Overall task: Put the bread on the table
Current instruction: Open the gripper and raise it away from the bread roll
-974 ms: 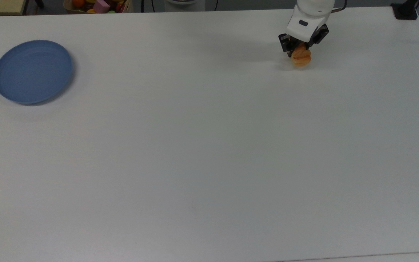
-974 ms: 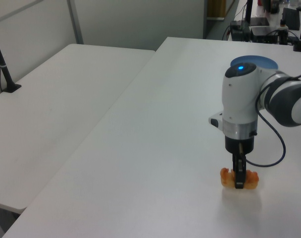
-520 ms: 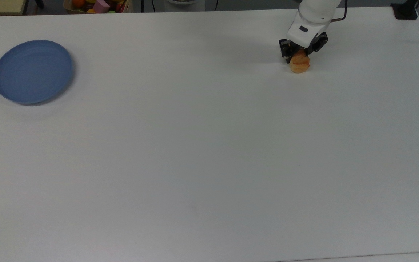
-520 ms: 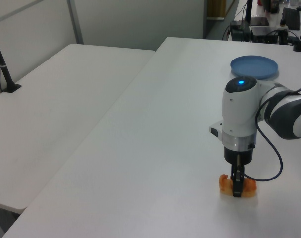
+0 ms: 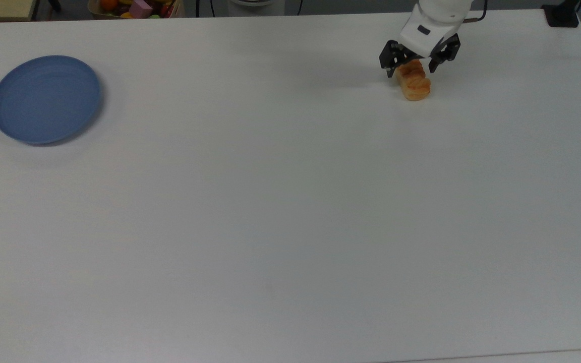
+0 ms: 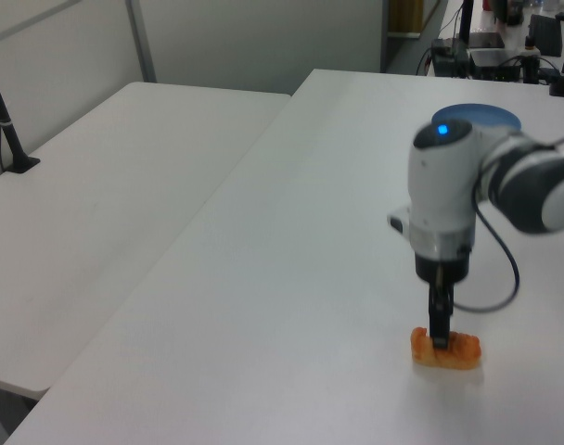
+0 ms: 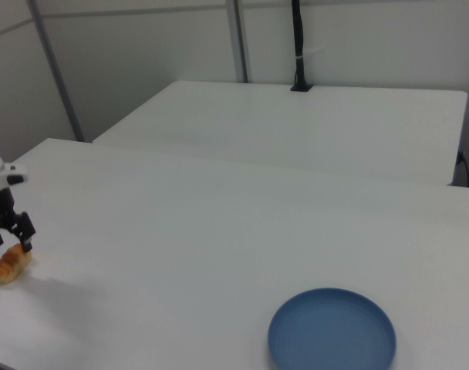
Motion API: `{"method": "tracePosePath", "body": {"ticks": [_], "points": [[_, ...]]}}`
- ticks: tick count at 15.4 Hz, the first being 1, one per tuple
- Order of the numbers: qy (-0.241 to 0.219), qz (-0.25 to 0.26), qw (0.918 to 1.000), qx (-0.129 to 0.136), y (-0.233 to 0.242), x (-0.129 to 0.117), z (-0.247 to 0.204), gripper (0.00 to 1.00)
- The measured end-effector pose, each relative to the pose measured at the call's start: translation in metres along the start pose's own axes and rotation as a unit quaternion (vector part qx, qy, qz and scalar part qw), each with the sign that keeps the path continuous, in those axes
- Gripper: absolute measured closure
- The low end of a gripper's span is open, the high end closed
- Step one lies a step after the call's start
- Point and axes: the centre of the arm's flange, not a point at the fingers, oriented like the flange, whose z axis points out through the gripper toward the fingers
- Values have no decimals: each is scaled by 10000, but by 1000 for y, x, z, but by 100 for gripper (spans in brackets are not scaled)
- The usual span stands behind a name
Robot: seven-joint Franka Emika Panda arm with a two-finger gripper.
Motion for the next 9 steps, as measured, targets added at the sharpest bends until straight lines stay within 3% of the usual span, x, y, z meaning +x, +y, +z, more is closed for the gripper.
{"method": "tracePosePath", "body": {"ticks": [4, 9], "points": [[285, 521, 9982, -9, 56, 18, -93, 0], [705, 1208, 9902, -15, 145, 16, -184, 0]]}}
